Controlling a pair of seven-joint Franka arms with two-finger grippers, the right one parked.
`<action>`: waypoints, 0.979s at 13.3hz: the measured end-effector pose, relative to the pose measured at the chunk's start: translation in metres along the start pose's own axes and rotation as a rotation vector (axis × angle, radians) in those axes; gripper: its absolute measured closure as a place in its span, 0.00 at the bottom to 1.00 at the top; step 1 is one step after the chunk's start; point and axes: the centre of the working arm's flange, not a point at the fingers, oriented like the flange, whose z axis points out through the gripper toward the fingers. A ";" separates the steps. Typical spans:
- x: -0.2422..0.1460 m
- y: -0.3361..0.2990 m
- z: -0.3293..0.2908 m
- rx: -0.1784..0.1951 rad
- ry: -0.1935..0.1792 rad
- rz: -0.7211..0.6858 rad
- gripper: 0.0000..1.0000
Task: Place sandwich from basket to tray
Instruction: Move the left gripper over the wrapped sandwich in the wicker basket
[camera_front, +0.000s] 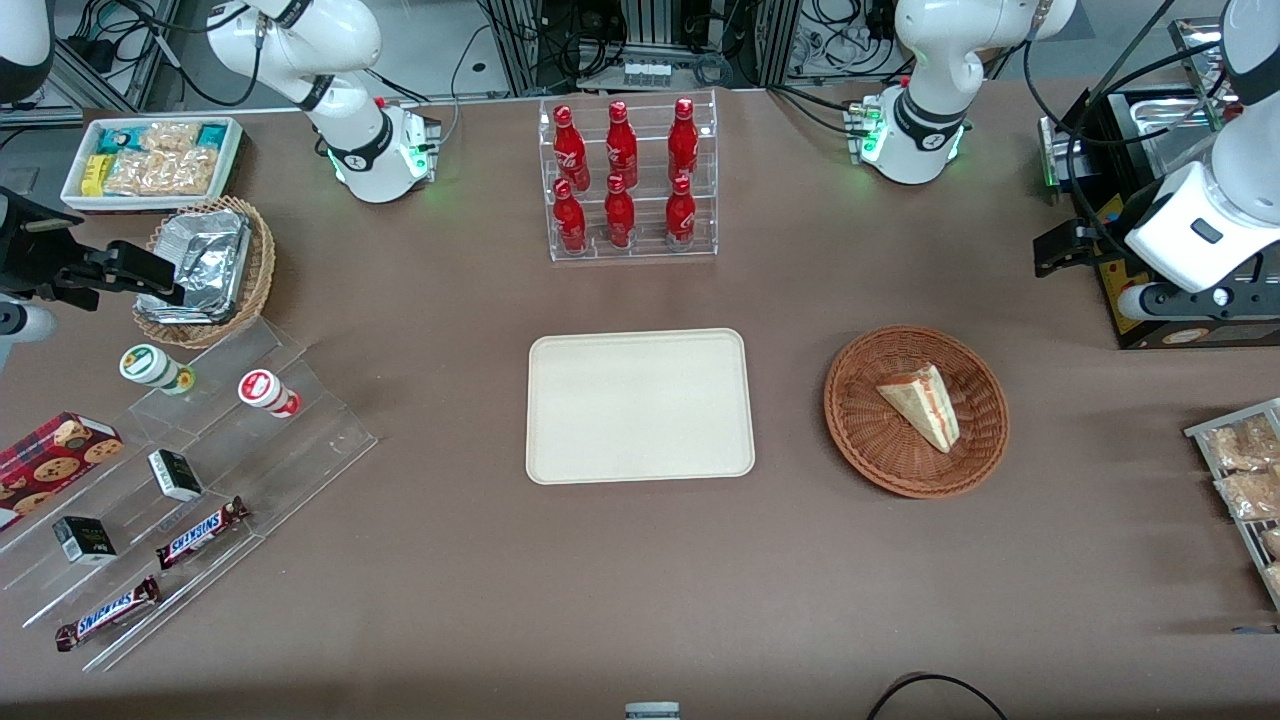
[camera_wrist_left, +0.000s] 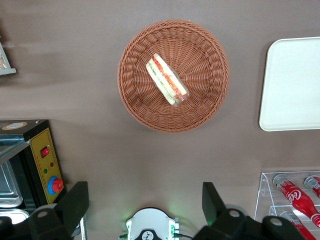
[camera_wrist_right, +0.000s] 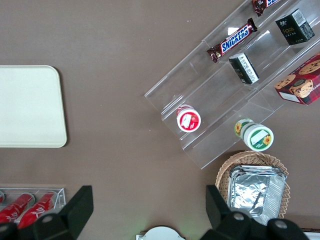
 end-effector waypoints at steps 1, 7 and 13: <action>0.000 0.000 0.001 0.000 -0.001 0.000 0.00; 0.013 0.005 0.060 0.009 -0.072 0.008 0.00; 0.027 0.008 0.151 0.010 -0.016 0.006 0.00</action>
